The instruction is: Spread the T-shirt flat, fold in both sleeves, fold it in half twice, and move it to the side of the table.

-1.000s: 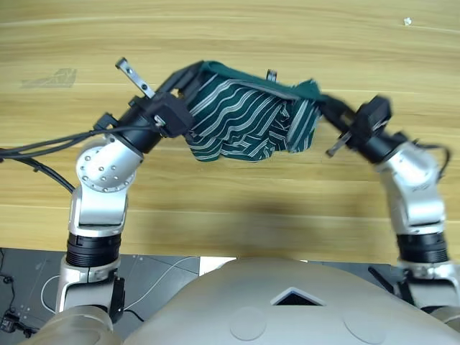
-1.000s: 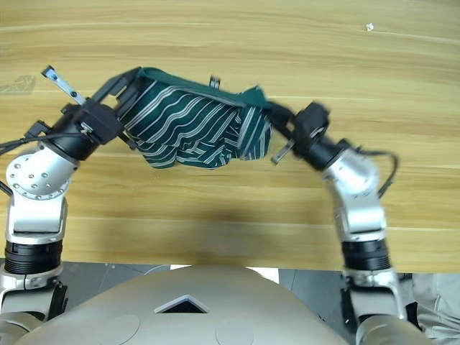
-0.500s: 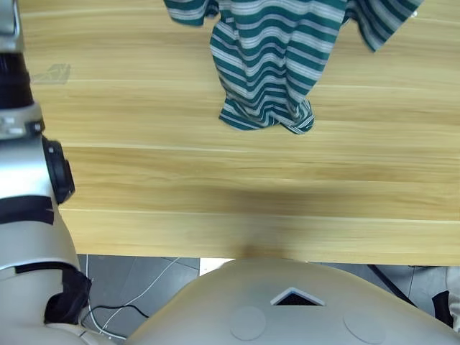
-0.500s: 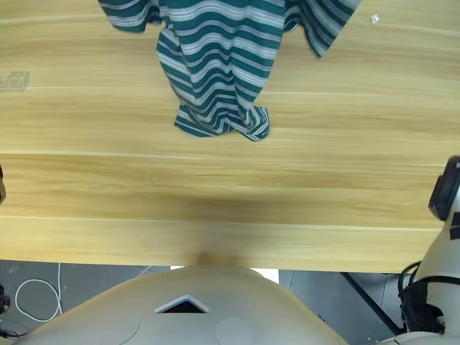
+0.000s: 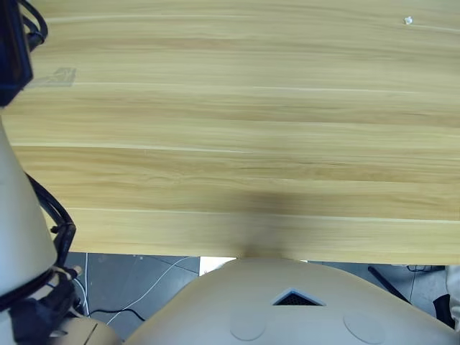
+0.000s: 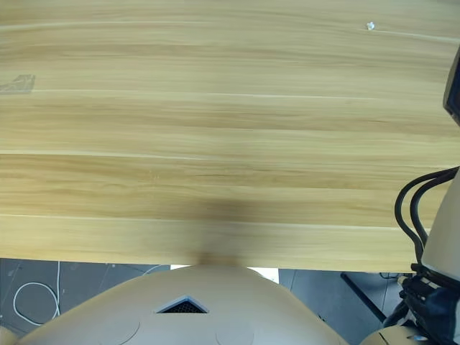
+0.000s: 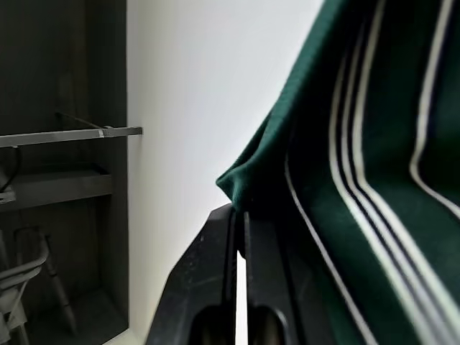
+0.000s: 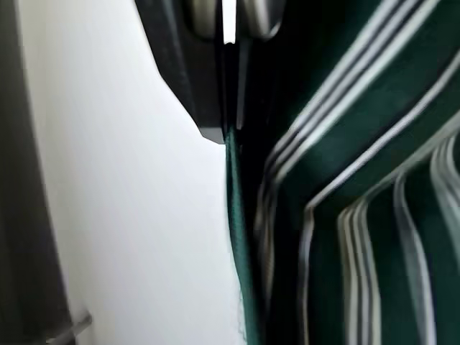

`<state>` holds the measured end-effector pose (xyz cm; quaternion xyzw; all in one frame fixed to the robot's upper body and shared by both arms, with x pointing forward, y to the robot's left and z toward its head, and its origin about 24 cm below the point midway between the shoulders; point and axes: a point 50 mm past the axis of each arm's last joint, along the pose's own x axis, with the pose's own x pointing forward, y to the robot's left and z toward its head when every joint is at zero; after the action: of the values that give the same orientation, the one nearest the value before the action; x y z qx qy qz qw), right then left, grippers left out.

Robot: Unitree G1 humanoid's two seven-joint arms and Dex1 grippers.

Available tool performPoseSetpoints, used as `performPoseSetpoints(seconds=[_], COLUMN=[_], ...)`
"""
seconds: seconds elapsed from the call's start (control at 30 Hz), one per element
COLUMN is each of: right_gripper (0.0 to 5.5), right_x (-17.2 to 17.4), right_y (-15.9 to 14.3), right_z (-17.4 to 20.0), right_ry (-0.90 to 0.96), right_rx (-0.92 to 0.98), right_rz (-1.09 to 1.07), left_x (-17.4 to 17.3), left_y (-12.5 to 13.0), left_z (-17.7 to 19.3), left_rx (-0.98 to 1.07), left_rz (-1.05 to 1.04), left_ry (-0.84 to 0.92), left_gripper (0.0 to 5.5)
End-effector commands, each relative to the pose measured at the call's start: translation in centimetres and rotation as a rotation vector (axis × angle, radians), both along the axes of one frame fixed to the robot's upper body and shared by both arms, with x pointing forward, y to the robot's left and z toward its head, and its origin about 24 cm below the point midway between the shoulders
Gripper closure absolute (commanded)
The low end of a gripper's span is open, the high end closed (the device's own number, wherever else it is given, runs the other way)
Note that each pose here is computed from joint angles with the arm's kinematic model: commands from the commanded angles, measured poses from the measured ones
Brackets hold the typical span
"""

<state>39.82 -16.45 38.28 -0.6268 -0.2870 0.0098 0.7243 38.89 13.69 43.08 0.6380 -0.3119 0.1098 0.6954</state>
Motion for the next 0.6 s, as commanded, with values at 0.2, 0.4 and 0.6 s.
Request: performPoseSetpoints(seconds=[0.2, 0.4, 0.6], right_gripper=[5.45, 5.45, 5.45], right_x=[-14.0, -14.7, -17.1], right_y=[-0.1, -3.3, -5.3], right_z=[-35.3, -31.4, -26.6], right_ry=[1.090, 1.066, 1.043], right_rx=[-0.143, -0.019, -0.068], right_rz=[0.583, 0.525, 0.557], left_x=[-11.1, -14.5, -18.9], left_y=[0.0, 3.2, 4.6], left_z=[-32.6, -28.3, -25.6], left_rx=[-0.005, -0.017, 0.122], left_rz=[-0.565, -0.462, -0.386], left_ry=[0.873, 0.793, 0.838], left_gripper=[5.50, 5.50, 5.50])
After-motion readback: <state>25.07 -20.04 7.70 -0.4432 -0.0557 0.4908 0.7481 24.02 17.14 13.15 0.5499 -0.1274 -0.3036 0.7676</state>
